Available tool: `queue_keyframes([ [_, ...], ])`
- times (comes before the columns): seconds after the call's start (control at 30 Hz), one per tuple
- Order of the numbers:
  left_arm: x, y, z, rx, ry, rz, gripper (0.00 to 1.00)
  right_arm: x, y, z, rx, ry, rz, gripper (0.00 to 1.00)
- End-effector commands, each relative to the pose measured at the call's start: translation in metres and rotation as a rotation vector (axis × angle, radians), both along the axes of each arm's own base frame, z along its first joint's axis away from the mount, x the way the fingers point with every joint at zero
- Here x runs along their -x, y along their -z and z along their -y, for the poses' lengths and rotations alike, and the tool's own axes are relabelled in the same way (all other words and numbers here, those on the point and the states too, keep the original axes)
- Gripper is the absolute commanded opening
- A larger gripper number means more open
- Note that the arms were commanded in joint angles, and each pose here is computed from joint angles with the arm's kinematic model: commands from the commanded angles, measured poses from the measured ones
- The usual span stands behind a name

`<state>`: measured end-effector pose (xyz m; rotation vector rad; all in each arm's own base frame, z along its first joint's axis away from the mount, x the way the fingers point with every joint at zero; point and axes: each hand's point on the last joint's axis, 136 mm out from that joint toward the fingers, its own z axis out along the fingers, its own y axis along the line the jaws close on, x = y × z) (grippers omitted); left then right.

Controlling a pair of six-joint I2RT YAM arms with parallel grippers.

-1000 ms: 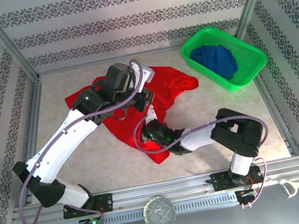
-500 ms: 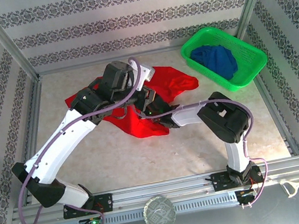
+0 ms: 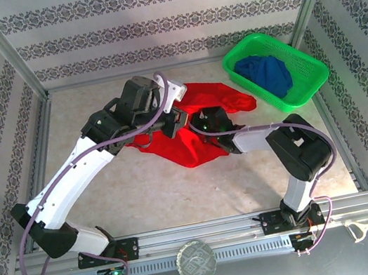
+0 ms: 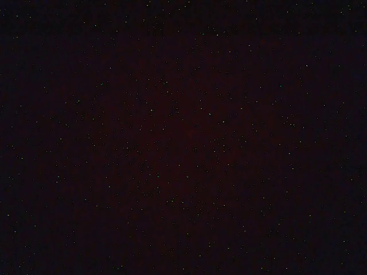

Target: Fold the inside-out t-shirt

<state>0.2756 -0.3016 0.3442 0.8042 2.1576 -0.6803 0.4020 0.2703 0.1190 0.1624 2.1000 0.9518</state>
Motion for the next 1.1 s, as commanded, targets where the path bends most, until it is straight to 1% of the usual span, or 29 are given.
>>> queue_keyframes([
  [0.0,-0.003,-0.008,-0.006,0.023,-0.003,0.022,0.00,0.000,-0.028,-0.019,-0.050,-0.047,0.059,0.00],
  [0.1,-0.019,-0.015,0.002,0.051,-0.027,0.023,0.00,0.011,-0.011,-0.045,0.012,-0.053,0.041,0.00],
  [0.2,-0.031,-0.030,0.020,0.091,-0.006,0.021,0.00,0.019,0.025,-0.078,0.083,-0.057,-0.042,0.00],
  [0.3,-0.030,-0.055,0.043,0.170,0.049,-0.013,0.00,0.002,0.060,-0.085,0.139,0.008,-0.165,0.00],
  [0.37,-0.019,-0.073,0.056,0.209,0.097,-0.010,0.00,-0.013,0.067,-0.081,0.147,0.040,-0.216,0.01],
  [0.4,-0.014,-0.081,0.061,0.225,0.112,-0.003,0.00,-0.020,0.066,-0.078,0.151,0.057,-0.231,0.06],
  [0.53,0.011,-0.105,0.070,0.301,0.171,-0.012,0.00,-0.037,0.057,-0.069,0.181,0.084,-0.261,0.38],
  [0.67,0.024,-0.099,0.069,0.337,0.170,-0.049,0.00,-0.049,0.048,-0.053,0.230,0.118,-0.267,0.56],
  [0.77,0.033,-0.096,0.067,0.398,0.153,-0.062,0.00,-0.060,0.050,-0.036,0.267,0.156,-0.305,0.64],
  [0.87,0.025,-0.080,0.042,0.343,0.037,-0.008,0.00,-0.066,0.051,-0.019,0.275,0.200,-0.339,0.69],
  [0.9,0.023,-0.074,0.035,0.325,0.011,-0.007,0.00,-0.068,0.051,-0.014,0.276,0.209,-0.347,0.69],
  [0.97,0.029,-0.072,0.022,0.318,-0.006,-0.008,0.00,-0.072,0.050,-0.002,0.274,0.227,-0.357,0.70],
  [1.03,0.035,-0.075,0.015,0.342,-0.017,-0.003,0.00,-0.075,0.050,0.010,0.285,0.252,-0.369,0.72],
  [1.07,0.039,-0.080,0.016,0.374,-0.004,-0.011,0.00,-0.076,0.053,0.014,0.292,0.257,-0.384,0.73],
])
